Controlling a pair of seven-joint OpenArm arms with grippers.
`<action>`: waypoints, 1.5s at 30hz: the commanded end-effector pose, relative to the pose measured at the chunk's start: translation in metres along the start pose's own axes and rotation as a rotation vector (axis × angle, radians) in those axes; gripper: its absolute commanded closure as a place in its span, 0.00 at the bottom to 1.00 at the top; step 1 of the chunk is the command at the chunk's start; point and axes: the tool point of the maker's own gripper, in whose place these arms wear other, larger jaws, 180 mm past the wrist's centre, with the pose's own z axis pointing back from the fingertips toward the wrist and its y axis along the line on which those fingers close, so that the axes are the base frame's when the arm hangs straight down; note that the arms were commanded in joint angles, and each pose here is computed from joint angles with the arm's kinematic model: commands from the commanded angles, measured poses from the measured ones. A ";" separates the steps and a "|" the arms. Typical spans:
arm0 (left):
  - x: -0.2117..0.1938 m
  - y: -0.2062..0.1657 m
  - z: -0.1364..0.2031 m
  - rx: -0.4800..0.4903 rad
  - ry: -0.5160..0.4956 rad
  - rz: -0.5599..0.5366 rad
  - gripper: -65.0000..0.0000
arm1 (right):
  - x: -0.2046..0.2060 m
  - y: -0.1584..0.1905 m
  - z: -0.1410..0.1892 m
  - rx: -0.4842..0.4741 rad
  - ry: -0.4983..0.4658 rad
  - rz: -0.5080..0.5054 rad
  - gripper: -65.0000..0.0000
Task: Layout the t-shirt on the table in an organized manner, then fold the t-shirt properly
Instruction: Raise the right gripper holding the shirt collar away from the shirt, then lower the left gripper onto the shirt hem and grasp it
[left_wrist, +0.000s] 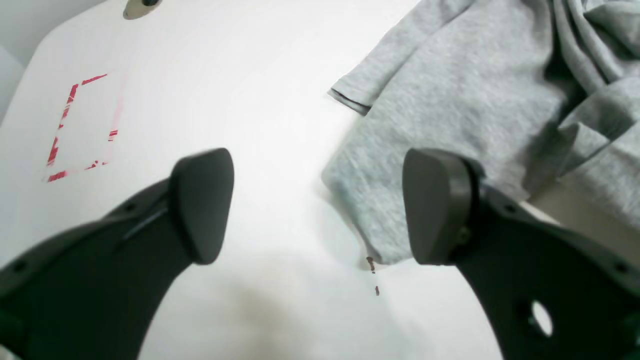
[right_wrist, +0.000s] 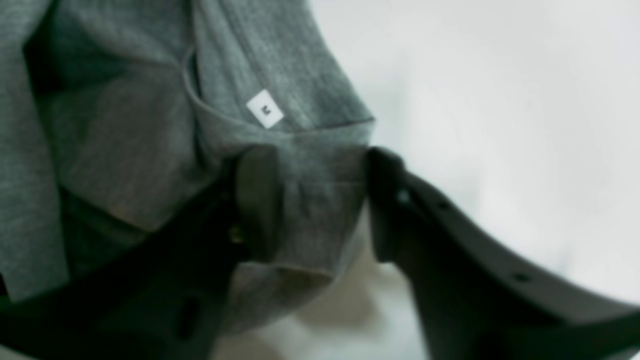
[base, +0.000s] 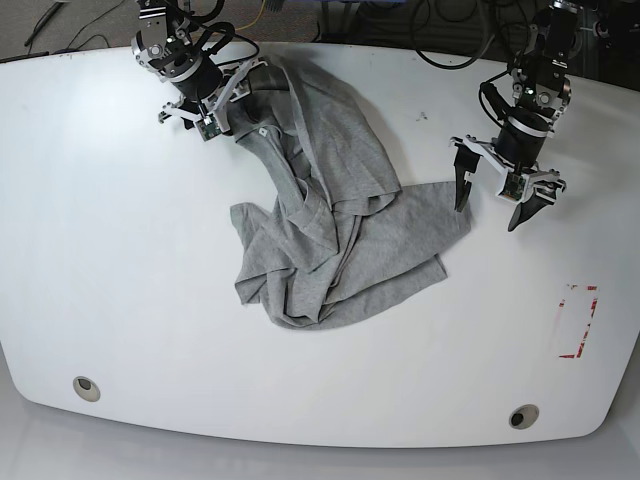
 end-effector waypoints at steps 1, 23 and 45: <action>0.014 0.006 0.000 0.008 -0.048 -0.017 0.24 | -0.001 0.011 0.000 0.047 0.011 0.031 0.78; 0.018 0.034 0.006 0.038 -0.057 -0.012 0.24 | -0.006 0.019 -0.005 0.074 0.032 0.046 1.00; -0.022 -0.006 0.010 -0.112 0.032 0.065 0.24 | 0.001 0.016 -0.007 0.068 0.017 0.052 1.00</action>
